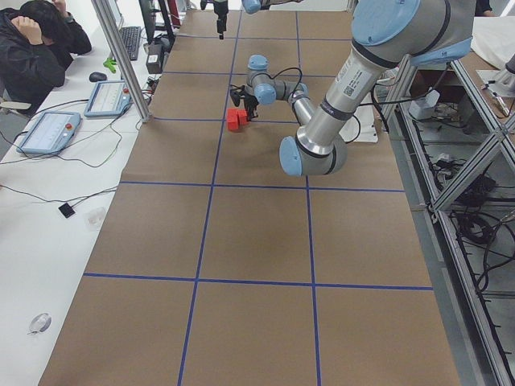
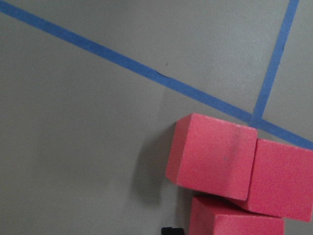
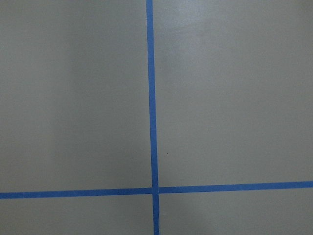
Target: Form red blocks into L shape at center
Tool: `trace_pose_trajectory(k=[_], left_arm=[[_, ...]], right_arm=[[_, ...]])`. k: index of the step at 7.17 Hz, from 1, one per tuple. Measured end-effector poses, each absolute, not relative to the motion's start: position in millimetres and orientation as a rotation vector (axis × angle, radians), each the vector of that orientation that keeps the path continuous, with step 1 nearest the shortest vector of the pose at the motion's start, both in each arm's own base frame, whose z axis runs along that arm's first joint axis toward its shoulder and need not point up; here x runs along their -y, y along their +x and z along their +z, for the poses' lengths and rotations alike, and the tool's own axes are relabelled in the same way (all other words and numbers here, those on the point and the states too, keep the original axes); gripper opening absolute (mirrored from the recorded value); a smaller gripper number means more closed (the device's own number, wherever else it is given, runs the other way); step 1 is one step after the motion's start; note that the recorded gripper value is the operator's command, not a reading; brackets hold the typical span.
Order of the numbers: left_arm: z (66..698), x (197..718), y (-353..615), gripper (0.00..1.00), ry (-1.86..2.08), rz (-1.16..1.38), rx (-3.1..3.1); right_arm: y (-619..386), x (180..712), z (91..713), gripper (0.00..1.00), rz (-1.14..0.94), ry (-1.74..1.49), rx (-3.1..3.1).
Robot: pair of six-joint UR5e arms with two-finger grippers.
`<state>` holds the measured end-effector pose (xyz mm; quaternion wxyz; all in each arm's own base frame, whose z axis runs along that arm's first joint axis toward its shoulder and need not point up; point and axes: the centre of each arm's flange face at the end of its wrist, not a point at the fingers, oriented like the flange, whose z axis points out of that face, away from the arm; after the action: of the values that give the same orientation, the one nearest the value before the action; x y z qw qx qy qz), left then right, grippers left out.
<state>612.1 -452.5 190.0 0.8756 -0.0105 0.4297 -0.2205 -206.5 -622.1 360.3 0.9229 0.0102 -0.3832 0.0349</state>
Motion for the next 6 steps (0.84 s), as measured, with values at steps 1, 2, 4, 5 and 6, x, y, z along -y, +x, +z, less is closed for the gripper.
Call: trace_pose_trajectory(k=[1, 2, 4, 5, 6], left_arm=[[186.0, 449.1, 615.3, 0.00, -0.025, -0.457, -0.901], [178.4, 448.5, 617.0, 0.00, -0.026, -0.455, -0.906], [167.6, 450.0, 617.6, 0.00, -0.022, -0.452, -0.910], [166.5, 451.9, 616.9, 0.00, -0.019, -0.451, -0.910], [166.9, 452.9, 616.8, 0.00, -0.017, -0.451, -0.908]], right_arm=[[-206.6, 622.1, 361.0, 0.99, 0.072, 0.020, 0.786], [-206.6, 622.2, 361.6, 0.99, 0.072, 0.019, 0.786], [-206.6, 622.3, 362.5, 0.99, 0.072, 0.018, 0.785], [-206.7, 622.4, 363.4, 0.99, 0.072, 0.017, 0.784], [-206.7, 622.5, 364.1, 0.99, 0.072, 0.015, 0.783]])
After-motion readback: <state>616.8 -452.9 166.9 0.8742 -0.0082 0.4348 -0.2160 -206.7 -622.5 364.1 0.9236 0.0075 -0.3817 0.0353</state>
